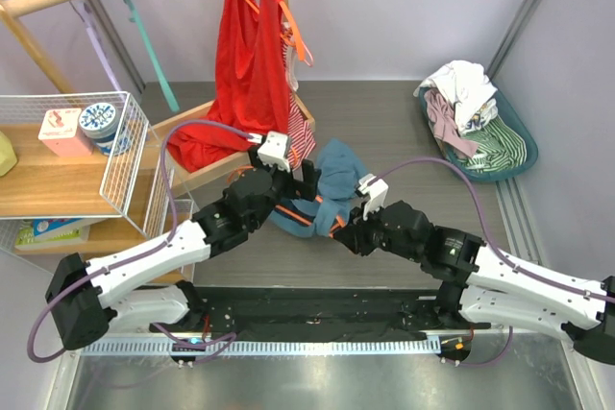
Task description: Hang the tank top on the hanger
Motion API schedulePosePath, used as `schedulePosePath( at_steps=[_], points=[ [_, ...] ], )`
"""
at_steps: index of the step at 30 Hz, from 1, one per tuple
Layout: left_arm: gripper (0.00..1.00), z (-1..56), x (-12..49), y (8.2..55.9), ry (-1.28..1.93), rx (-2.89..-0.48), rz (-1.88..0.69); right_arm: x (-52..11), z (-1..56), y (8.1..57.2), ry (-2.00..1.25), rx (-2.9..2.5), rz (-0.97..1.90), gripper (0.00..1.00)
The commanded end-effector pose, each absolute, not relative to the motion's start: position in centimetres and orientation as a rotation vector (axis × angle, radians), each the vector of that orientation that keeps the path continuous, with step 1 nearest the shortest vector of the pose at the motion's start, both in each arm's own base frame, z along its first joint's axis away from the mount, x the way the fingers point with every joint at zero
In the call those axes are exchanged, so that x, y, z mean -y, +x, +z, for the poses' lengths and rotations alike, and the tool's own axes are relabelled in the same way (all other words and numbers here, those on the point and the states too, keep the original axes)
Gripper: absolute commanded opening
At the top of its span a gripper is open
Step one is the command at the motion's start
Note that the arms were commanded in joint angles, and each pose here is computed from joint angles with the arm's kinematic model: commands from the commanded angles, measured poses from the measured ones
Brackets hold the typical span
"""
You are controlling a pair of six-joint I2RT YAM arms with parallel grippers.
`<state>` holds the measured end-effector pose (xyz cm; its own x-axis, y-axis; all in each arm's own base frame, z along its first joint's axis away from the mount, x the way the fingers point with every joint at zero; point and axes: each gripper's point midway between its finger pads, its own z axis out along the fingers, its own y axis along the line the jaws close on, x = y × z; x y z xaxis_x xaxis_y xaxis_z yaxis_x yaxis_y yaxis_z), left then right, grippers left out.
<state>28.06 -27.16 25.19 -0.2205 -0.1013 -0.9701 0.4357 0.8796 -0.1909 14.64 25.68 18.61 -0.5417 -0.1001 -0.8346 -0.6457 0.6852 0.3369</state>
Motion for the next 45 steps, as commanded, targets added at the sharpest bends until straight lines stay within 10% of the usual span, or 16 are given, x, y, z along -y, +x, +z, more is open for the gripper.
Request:
schedulePosePath(
  at_steps=[1,45],
  points=[
    [1.0,26.0,26.4,27.0,0.256,-1.746,-0.521,-26.1,24.2,17.6,-0.423,-1.877,0.788,0.01],
    [1.0,22.0,19.5,20.0,0.267,-1.927,-0.56,-35.9,46.1,25.4,-0.422,-1.558,0.851,0.01]
  ],
)
